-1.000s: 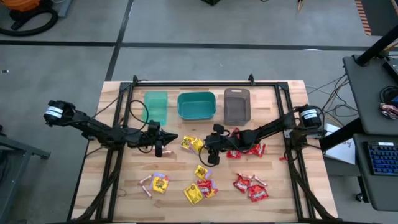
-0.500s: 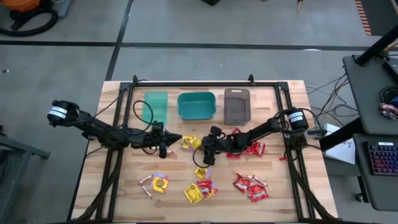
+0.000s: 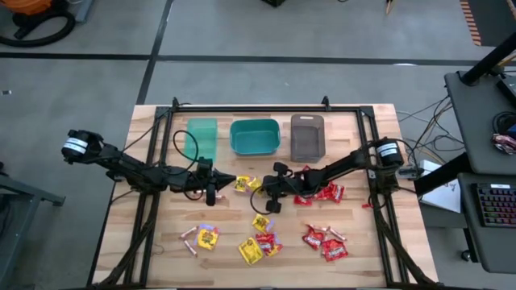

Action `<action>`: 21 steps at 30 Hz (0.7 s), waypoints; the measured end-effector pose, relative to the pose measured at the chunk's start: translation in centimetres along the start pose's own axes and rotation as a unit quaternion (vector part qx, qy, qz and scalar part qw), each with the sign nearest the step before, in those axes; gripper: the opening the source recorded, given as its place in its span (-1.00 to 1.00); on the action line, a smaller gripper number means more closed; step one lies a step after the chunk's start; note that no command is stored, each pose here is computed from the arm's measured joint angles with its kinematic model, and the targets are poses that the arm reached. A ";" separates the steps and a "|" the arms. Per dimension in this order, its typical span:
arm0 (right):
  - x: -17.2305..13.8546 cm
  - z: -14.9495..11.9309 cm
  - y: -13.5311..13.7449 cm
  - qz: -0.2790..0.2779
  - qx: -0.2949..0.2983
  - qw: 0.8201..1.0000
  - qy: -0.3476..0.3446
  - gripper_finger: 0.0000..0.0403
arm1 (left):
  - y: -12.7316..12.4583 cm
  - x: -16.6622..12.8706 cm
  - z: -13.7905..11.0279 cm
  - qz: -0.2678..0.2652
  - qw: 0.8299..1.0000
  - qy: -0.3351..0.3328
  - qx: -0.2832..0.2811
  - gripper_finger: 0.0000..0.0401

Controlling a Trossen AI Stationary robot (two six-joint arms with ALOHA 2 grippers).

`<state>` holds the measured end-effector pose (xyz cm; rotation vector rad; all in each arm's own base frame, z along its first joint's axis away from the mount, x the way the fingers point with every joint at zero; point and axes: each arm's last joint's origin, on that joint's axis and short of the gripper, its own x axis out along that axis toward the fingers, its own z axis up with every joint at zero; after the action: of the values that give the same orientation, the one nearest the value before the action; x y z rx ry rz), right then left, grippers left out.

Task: Sort candy
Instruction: Put the yellow candy into the green bin

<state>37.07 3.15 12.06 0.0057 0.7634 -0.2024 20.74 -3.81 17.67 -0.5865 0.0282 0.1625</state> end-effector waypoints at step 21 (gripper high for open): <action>-6.9 4.3 -2.4 -0.008 -0.072 0.996 -0.048 -0.96 | -0.4 -0.3 0.4 -0.043 0.999 0.016 -0.002 -1.00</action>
<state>34.74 1.70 20.12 -0.1451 0.6800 -0.1619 20.51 -4.01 18.22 -0.5933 0.0332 0.0692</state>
